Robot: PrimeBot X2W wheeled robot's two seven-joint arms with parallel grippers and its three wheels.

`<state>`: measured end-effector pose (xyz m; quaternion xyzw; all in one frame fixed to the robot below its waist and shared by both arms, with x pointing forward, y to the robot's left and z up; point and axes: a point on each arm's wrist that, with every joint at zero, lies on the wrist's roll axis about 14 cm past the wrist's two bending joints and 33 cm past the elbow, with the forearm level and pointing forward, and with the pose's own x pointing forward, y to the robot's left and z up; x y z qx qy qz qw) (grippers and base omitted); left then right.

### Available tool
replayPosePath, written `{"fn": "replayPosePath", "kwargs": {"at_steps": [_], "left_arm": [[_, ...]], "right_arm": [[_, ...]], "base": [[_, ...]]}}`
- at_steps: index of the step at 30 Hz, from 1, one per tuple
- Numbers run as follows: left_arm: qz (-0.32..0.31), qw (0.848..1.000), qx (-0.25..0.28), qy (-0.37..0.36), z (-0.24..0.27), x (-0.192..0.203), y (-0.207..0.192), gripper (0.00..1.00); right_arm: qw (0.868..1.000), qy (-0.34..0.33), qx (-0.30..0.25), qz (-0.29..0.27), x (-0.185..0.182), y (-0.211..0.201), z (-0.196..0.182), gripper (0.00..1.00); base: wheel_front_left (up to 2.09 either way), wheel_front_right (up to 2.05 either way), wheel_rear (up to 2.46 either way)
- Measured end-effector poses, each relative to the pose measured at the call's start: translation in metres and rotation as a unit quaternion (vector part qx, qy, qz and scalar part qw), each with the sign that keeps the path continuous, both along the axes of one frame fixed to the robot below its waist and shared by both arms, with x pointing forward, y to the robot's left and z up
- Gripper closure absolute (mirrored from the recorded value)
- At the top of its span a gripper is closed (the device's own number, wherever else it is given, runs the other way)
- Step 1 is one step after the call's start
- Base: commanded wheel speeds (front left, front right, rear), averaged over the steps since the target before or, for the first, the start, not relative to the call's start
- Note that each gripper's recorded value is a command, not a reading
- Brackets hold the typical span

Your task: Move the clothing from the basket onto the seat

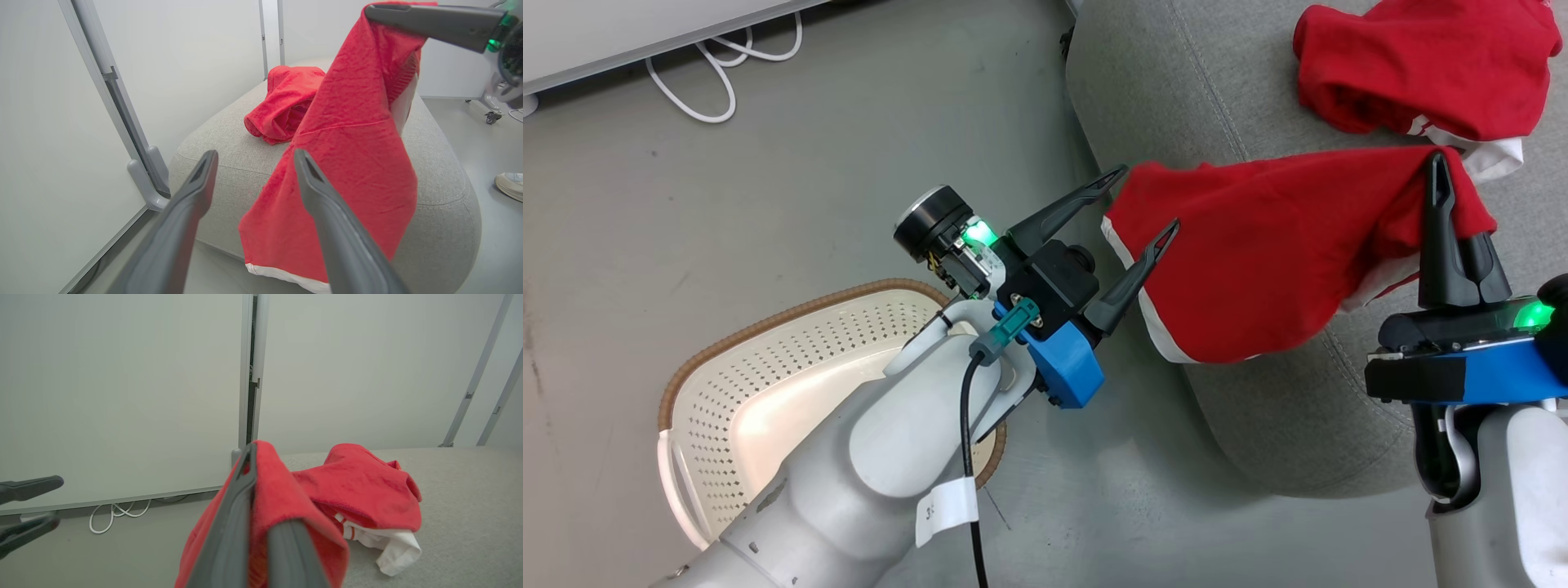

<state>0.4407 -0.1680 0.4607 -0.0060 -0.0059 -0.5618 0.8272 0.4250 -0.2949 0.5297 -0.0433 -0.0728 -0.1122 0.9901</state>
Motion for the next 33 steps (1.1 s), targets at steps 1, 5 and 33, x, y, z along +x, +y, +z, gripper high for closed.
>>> {"fn": "replayPosePath", "kwargs": {"at_steps": [1,5,33], "left_arm": [[0.0,1.0,-0.001,0.0,0.0,0.0,0.0,0.0],[0.003,1.0,-0.002,0.0,0.0,0.003,0.003,0.0],[0.025,0.999,0.013,0.035,-0.103,0.068,0.023,0.0]], "right_arm": [[1.0,0.0,0.001,0.0,0.0,0.0,0.0,1.0],[1.0,-0.004,0.0,0.004,0.006,0.003,0.001,1.0],[0.944,-0.187,-0.234,-0.136,0.107,-0.143,0.173,1.0]], "base": [[0.0,0.0,0.0],[0.0,0.0,0.0],[0.0,0.0,0.0]]}}
